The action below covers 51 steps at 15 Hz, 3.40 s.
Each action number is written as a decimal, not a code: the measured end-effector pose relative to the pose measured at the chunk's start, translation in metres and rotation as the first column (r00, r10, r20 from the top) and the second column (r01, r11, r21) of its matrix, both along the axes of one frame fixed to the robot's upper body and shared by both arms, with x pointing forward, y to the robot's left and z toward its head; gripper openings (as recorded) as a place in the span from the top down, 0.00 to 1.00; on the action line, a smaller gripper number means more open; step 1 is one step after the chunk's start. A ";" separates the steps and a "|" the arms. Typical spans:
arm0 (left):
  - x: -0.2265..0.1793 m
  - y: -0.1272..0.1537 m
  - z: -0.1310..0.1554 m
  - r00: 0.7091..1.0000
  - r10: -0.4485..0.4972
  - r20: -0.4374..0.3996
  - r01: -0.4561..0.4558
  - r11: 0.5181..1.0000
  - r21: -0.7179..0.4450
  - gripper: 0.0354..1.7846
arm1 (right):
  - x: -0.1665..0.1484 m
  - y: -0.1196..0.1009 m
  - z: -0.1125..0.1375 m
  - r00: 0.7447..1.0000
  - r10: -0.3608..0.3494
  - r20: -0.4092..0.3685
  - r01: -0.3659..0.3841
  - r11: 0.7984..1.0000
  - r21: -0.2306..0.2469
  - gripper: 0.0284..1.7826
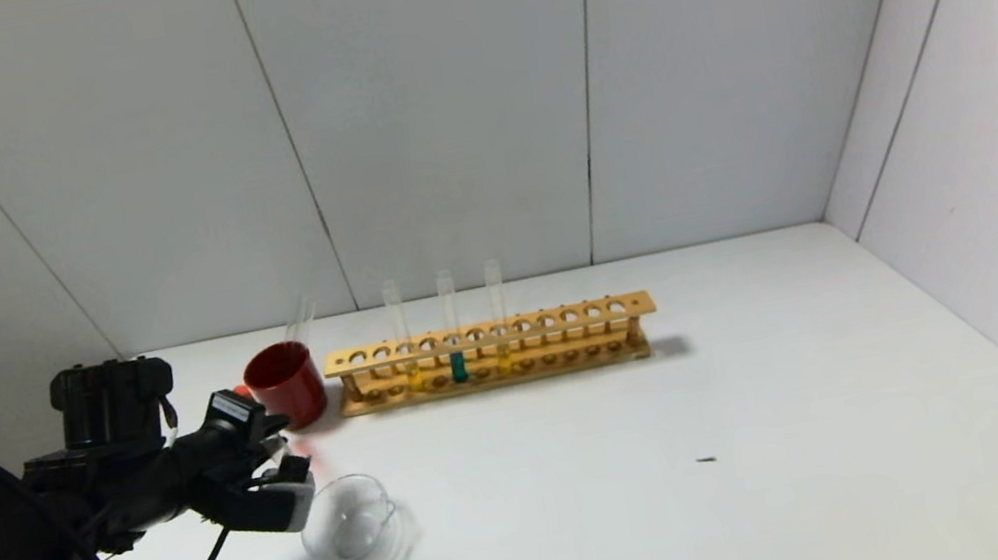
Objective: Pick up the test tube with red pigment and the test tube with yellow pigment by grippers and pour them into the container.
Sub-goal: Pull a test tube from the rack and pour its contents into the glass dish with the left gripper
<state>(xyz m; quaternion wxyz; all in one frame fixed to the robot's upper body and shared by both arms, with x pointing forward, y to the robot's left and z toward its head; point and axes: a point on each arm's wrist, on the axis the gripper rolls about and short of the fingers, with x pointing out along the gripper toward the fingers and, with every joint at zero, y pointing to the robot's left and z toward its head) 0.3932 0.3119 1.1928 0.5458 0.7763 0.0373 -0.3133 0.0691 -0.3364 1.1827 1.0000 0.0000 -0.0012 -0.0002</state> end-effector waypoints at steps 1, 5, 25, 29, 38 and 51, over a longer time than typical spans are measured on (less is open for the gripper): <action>0.001 -0.001 0.000 1.000 0.001 0.007 -0.001 1.000 0.018 0.83 | 0.000 0.000 0.000 1.000 0.000 0.000 0.000 1.000 0.000 0.02; 0.003 -0.005 0.002 1.000 -0.021 0.023 0.020 0.999 0.049 0.83 | 0.000 0.000 0.000 1.000 0.000 0.000 0.000 1.000 0.000 0.02; 0.006 -0.025 0.006 0.986 -0.135 0.094 0.107 0.960 0.257 0.83 | 0.000 0.000 0.000 1.000 0.000 0.000 0.000 1.000 0.000 0.02; 0.006 -0.026 0.007 0.985 -0.143 0.097 0.113 0.959 0.260 0.83 | 0.000 0.000 0.000 1.000 0.000 0.000 0.000 1.000 0.000 0.02; 0.007 -0.026 0.018 0.957 -0.192 0.217 0.112 0.936 0.333 0.83 | 0.000 0.000 0.000 1.000 0.000 0.000 0.000 1.000 0.000 0.02; -0.021 -0.028 0.001 0.993 -0.103 0.049 0.093 0.981 0.172 0.83 | 0.000 0.000 0.000 1.000 0.000 0.000 0.000 1.000 0.000 0.02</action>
